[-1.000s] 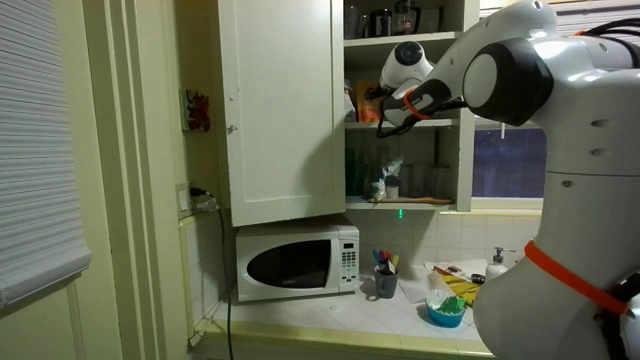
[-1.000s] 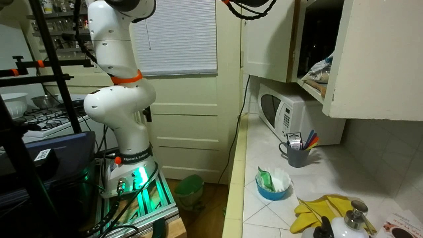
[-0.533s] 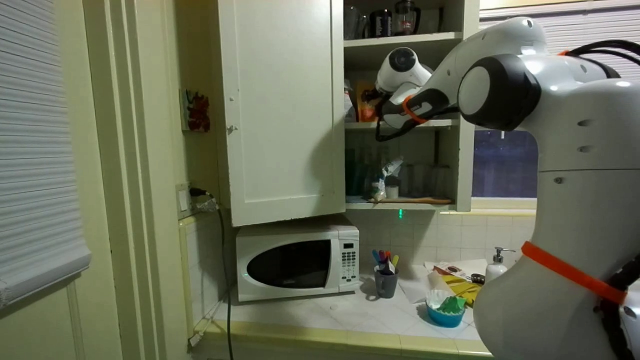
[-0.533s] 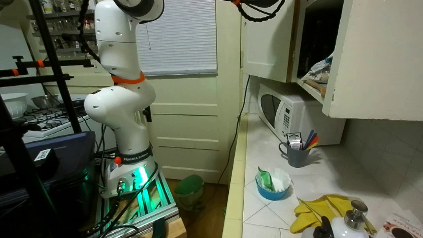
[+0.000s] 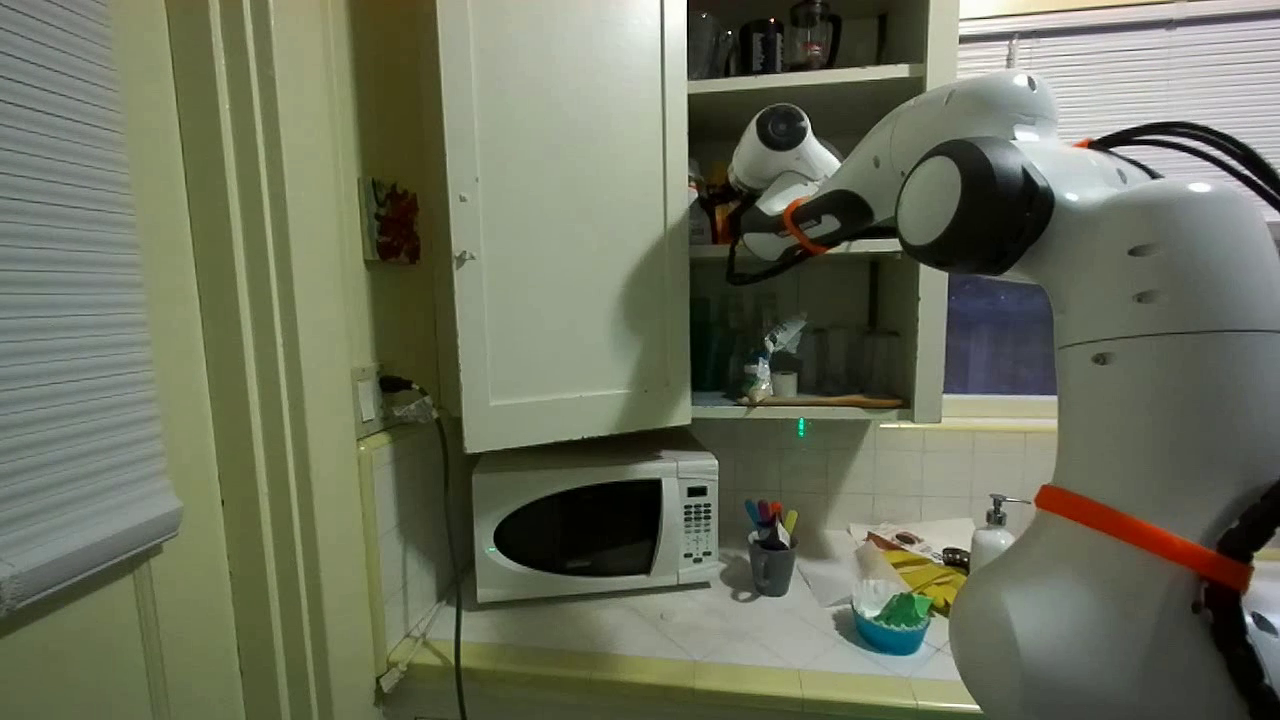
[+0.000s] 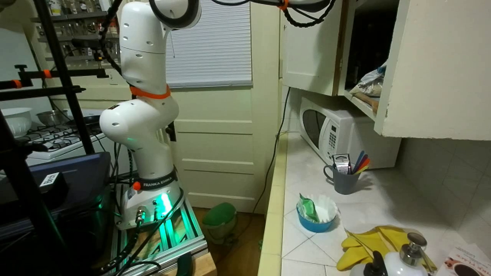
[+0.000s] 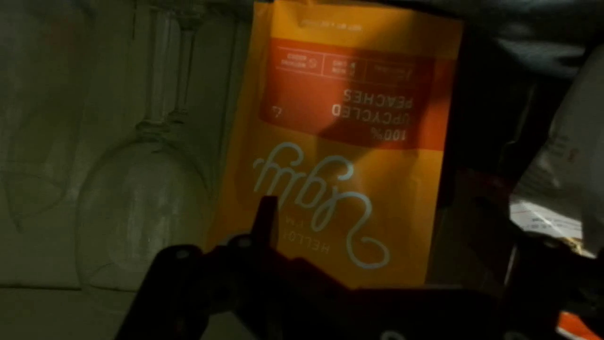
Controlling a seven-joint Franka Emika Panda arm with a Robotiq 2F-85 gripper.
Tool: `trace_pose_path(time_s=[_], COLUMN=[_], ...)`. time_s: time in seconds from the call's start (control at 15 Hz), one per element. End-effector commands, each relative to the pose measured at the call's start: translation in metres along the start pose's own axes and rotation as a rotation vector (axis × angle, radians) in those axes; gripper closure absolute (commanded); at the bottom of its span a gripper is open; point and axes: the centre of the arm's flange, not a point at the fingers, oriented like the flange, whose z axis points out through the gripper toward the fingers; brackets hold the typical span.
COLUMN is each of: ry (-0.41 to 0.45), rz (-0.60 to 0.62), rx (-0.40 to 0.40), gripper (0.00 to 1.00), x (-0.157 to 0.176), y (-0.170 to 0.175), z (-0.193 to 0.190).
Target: Move the orange packet to the bottom shelf
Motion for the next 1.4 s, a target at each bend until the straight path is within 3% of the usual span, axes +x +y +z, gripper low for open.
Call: trace_pose_path(time_s=[0.0,0.33,0.87,1.33], ry=[-0.010,-0.024,-0.048,-0.064], rz=[0.010,0.013,-0.056,-0.096], rx=[-0.007,-0.028,-0.181,-0.258], gripper=[0.00,0.00,0.00,0.02], x=[0.011,0.017,0.023,0.022], y=[-0.007,-0.016,-0.029,-0.035], z=[0.029,0.043,0.051,0.050])
